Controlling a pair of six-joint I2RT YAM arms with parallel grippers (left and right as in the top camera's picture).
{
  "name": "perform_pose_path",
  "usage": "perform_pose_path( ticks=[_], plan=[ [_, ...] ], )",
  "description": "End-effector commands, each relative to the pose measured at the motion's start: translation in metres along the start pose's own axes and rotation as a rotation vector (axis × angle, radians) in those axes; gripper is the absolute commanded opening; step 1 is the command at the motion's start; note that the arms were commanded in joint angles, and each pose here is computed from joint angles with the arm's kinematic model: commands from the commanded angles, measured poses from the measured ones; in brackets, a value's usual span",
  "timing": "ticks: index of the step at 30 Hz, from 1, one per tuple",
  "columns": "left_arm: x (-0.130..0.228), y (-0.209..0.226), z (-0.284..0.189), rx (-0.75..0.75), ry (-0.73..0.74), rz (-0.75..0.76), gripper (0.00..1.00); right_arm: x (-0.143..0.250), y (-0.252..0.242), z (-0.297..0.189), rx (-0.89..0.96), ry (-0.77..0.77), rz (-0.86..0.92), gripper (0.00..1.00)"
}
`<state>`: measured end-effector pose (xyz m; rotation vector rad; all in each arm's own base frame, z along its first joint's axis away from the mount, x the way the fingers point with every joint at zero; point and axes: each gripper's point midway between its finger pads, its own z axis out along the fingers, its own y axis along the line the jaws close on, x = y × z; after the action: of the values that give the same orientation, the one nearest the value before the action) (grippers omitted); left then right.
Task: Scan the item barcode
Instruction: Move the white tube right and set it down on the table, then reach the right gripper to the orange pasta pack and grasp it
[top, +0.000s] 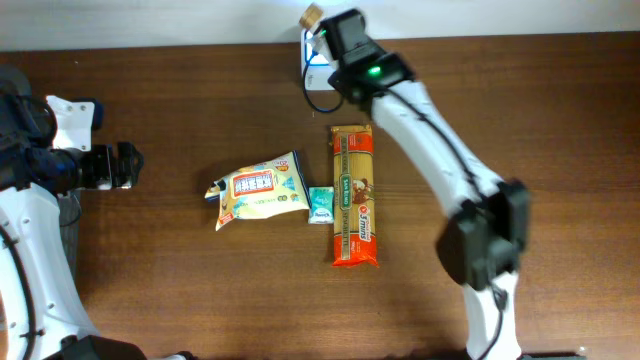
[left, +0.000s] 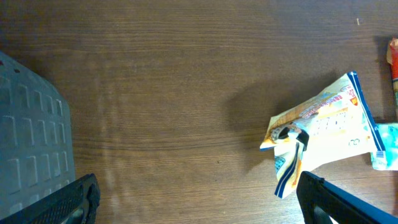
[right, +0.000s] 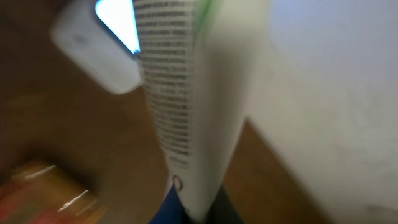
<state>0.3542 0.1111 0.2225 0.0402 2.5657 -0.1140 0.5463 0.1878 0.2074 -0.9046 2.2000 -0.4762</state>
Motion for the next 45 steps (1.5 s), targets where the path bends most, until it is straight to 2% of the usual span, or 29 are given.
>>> perform_pose_path(
  ticks=[1, 3, 4, 6, 9, 12, 13, 17, 22, 23, 24, 26, 29, 30, 32, 34, 36, 41, 45],
  plan=[
    [0.0, 0.0, 0.0, 0.003, -0.001, 0.011, 0.99, -0.008, -0.021, -0.094, -0.267, -0.129, 0.394, 0.04],
    [0.001, 0.0, 0.0, 0.003, 0.0, 0.011, 0.99, 0.027, -0.028, -0.109, -0.344, -0.022, 0.525, 0.04],
    [0.0, 0.0, 0.0, 0.003, -0.001, 0.011, 0.99, 0.068, -0.039, -0.11, -0.365, 0.109, 0.638, 0.04],
    [0.0, 0.0, 0.0, 0.003, -0.001, 0.011, 0.99, 0.126, -0.049, -0.101, -0.407, 0.287, 0.736, 0.04],
    [0.0, 0.0, 0.0, 0.003, -0.001, 0.011, 0.99, 0.198, -0.058, -0.072, -0.43, 0.451, 0.876, 0.04],
    [0.001, 0.0, 0.0, 0.003, 0.0, 0.011, 0.99, 0.253, -0.052, -0.041, -0.43, 0.554, 0.946, 0.04],
    [0.0, 0.0, 0.0, 0.003, -0.001, 0.011, 0.99, 0.283, -0.039, -0.021, -0.436, 0.6, 0.98, 0.04],
    [0.0, 0.0, 0.0, 0.003, -0.001, 0.011, 0.99, 0.326, -0.003, 0.003, -0.446, 0.671, 0.999, 0.04],
    [0.001, 0.0, 0.0, 0.003, 0.0, 0.011, 0.99, 0.344, -0.003, 0.007, -0.372, 0.716, 0.967, 0.05],
    [0.0, 0.0, 0.0, 0.003, -0.001, 0.011, 0.99, 0.347, -0.003, 0.006, -0.364, 0.727, 0.963, 0.17],
    [0.001, 0.0, 0.0, 0.003, 0.0, 0.011, 0.99, 0.347, -0.003, 0.006, -0.367, 0.73, 0.964, 0.5],
    [0.001, 0.0, 0.0, 0.003, 0.0, 0.011, 0.99, 0.349, -0.003, 0.004, -0.358, 0.742, 0.965, 0.57],
    [0.0, 0.0, 0.0, 0.003, -0.001, 0.011, 0.99, 0.34, -0.013, -0.005, -0.361, 0.749, 0.973, 0.63],
    [0.001, 0.0, 0.0, 0.002, 0.0, 0.011, 0.99, 0.331, -0.023, -0.013, -0.361, 0.743, 0.973, 0.63],
    [0.0, 0.0, 0.0, 0.003, -0.001, 0.011, 0.99, 0.288, -0.038, -0.033, -0.47, 0.649, 1.024, 0.77],
    [0.0, 0.0, 0.0, 0.002, 0.0, 0.011, 0.99, 0.232, -0.036, -0.048, -0.677, 0.48, 1.093, 0.79],
    [0.001, 0.0, 0.0, 0.003, 0.0, 0.011, 0.99, 0.21, -0.014, -0.047, -0.747, 0.452, 1.048, 0.79],
    [0.001, 0.0, 0.0, 0.003, 0.0, 0.011, 0.99, 0.189, 0.093, -0.042, -0.885, 0.524, 0.836, 0.79],
    [0.001, 0.0, 0.0, 0.003, 0.0, 0.011, 0.99, 0.194, 0.159, -0.025, -0.892, 0.568, 0.875, 0.76]
  ],
)
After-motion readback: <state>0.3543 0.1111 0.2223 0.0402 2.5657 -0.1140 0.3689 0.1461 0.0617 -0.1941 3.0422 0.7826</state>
